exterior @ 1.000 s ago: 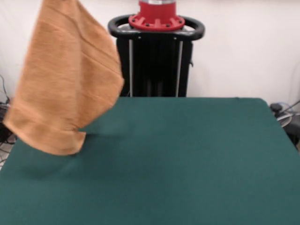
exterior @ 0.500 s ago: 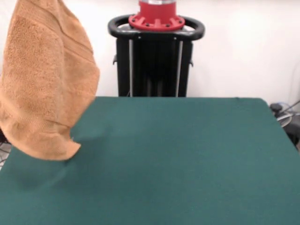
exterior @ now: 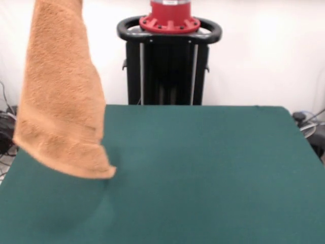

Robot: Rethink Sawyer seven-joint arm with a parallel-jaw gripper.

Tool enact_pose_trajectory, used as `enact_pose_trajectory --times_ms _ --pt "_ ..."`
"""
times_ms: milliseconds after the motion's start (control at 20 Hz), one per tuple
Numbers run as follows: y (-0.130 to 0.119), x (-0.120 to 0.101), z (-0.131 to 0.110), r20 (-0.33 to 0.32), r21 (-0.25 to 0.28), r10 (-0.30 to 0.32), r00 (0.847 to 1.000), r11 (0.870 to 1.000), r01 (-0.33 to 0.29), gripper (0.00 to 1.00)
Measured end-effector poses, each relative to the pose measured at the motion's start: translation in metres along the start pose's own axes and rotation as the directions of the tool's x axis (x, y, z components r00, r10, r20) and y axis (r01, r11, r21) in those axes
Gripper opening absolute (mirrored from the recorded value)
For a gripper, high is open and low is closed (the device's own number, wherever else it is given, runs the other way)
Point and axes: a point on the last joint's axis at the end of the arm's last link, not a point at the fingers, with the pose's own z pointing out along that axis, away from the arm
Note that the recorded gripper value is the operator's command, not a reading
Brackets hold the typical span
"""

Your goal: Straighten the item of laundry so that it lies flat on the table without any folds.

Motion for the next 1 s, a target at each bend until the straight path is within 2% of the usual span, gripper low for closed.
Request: enact_pose_trajectory --times_ms 250,300,400,450,550,600,650,850,900,950,1000 --pt "0.036 -0.002 -0.025 -0.025 -0.003 -0.046 0.999 0.999 0.046 0.0" --pt "0.057 -0.003 -0.033 -0.023 -0.006 -0.073 0.997 0.997 0.072 0.0" --pt "0.074 -0.002 -0.038 -0.015 -0.006 -0.094 0.995 0.996 0.094 0.0" --pt "0.093 0.0 -0.043 -0.007 -0.007 -0.115 0.993 0.993 0.115 0.0" --pt "0.114 0.003 -0.047 -0.001 -0.01 -0.133 0.991 0.991 0.132 0.0" --pt "0.143 0.01 -0.052 0.002 -0.019 -0.143 0.99 0.989 0.143 0.0" --pt "0.166 0.018 -0.057 0.004 -0.027 -0.144 0.99 0.989 0.144 0.0" --pt "0.223 0.04 -0.066 0.01 -0.032 -0.122 0.993 0.992 0.122 0.0" --pt "0.237 0.046 -0.067 0.011 -0.03 -0.112 0.994 0.993 0.113 0.0" --pt "0.265 0.06 -0.071 0.014 -0.026 -0.088 0.996 0.996 0.088 0.0" --pt "0.275 0.066 -0.072 0.017 -0.023 -0.077 0.997 0.997 0.077 0.0"
